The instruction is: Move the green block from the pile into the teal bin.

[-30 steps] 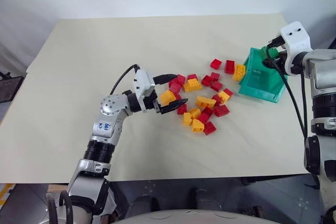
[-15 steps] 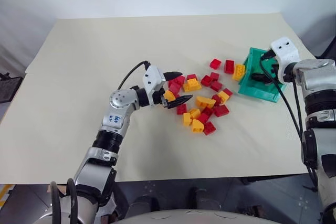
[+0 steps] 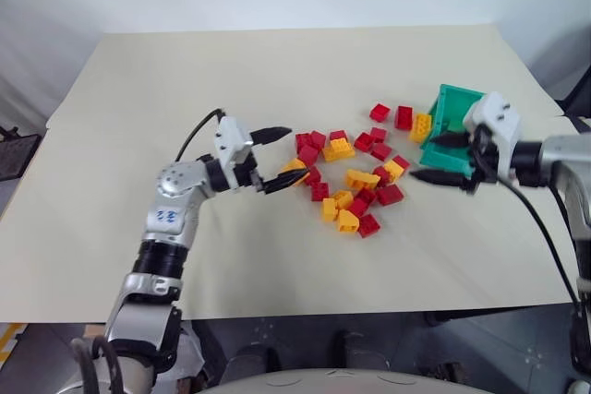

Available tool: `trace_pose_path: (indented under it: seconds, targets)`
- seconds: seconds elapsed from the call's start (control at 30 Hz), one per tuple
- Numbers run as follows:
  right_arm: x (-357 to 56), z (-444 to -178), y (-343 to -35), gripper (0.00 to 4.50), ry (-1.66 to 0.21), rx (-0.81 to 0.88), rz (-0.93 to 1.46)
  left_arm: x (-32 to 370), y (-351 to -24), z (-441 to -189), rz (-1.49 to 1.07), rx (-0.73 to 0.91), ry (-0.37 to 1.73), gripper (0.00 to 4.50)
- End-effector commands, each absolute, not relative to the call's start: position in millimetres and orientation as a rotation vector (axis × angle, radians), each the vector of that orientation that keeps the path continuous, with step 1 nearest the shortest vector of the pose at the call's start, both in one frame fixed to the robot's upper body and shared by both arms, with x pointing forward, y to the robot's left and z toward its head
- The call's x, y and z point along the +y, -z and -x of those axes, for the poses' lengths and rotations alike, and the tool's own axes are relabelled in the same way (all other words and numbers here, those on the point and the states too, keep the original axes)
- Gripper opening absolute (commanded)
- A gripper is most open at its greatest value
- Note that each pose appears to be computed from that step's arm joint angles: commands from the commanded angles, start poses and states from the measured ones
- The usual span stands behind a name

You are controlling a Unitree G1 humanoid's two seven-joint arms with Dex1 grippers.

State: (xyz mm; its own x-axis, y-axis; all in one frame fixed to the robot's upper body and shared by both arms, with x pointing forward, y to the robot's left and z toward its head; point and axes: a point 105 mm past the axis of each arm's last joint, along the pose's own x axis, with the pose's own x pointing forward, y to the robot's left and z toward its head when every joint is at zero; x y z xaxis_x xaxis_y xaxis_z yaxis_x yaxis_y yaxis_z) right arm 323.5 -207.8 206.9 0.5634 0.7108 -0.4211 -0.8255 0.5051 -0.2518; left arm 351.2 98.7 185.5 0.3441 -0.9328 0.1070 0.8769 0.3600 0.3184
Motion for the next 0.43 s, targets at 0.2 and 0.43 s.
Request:
trace_pose_path:
  seconds: [0.2, 0.43]
  targets:
    - [-196, -280, -174, 4.44, -1.154, 0.055, 0.453, 161, -171, -326, -0.256, -0.189, 1.111, 4.50]
    - [-219, -288, -157, 4.44, -1.135, 0.113, 0.506, 195, -164, -309, -0.272, -0.135, 1.054, 4.50]
